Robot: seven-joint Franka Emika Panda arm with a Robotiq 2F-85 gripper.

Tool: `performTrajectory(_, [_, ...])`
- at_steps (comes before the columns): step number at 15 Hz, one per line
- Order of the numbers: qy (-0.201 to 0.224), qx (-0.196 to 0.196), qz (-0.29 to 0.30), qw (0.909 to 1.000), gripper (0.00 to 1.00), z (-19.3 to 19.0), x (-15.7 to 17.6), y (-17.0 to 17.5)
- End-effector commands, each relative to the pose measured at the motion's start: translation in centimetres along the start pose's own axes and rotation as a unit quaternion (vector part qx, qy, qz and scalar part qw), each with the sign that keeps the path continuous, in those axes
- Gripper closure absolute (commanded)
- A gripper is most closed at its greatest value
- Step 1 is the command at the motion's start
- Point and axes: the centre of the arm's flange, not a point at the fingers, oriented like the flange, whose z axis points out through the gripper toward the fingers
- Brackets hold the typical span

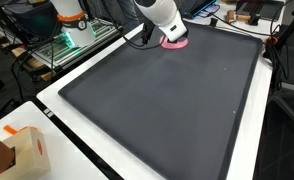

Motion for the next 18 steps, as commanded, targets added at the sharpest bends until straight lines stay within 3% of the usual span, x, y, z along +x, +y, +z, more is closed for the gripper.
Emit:
performTrajectory(1, [0.000, -0.032, 0.013, 0.9994, 0.74, 1.7, -0.2, 2.2])
performTrajectory(9, [-0.024, -0.062, 0.031, 0.9973, 0.74, 2.0, -0.8, 3.6])
performTrajectory(18, [-0.026, -0.059, 0.056, 0.9964, 0.74, 2.1, -1.1, 4.2])
